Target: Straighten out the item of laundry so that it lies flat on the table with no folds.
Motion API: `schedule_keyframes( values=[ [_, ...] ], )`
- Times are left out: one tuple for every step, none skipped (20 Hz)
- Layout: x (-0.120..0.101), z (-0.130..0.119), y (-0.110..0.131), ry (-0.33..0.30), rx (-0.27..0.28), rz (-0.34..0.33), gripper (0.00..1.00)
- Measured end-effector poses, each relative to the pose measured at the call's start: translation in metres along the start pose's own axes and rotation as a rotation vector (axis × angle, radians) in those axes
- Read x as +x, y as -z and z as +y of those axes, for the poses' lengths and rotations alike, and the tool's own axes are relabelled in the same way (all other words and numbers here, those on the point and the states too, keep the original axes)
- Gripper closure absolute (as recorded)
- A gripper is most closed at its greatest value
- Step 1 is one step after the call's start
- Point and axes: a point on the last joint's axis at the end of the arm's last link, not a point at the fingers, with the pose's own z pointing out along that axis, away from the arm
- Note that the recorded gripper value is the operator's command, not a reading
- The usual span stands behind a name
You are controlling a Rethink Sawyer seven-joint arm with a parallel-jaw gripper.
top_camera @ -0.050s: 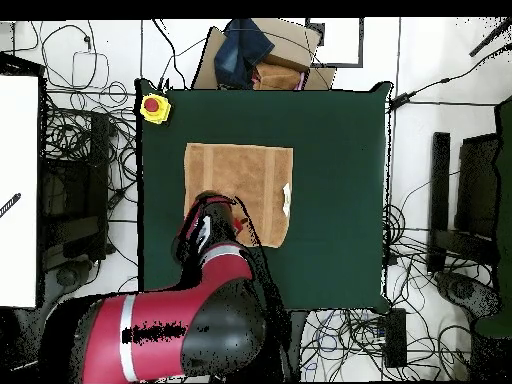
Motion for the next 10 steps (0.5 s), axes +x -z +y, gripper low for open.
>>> schedule_keyframes(
  values=[
    [0.003, -0.005, 0.001, -0.009, 0.0, 0.002, 0.0],
    [0.004, -0.008, 0.001, -0.011, 0.001, 0.002, 0.0],
    [0.005, -0.009, 0.0, -0.012, 0.001, 0.003, 0.0],
    [0.008, -0.013, 0.0, -0.016, 0.003, 0.003, 0.0],
    [0.009, -0.015, -0.001, -0.017, 0.003, 0.003, 0.0],
    [0.01, -0.017, -0.002, -0.018, 0.004, 0.004, 0.0],
    [0.011, -0.018, -0.003, -0.018, 0.005, 0.005, 0.0],
    [0.012, -0.02, -0.004, -0.017, 0.006, 0.004, 0.0],
    [0.013, -0.02, -0.005, -0.016, 0.006, 0.004, 0.0],
    [0.013, -0.02, -0.005, -0.011, 0.008, 0.003, 0.0]
  ],
)
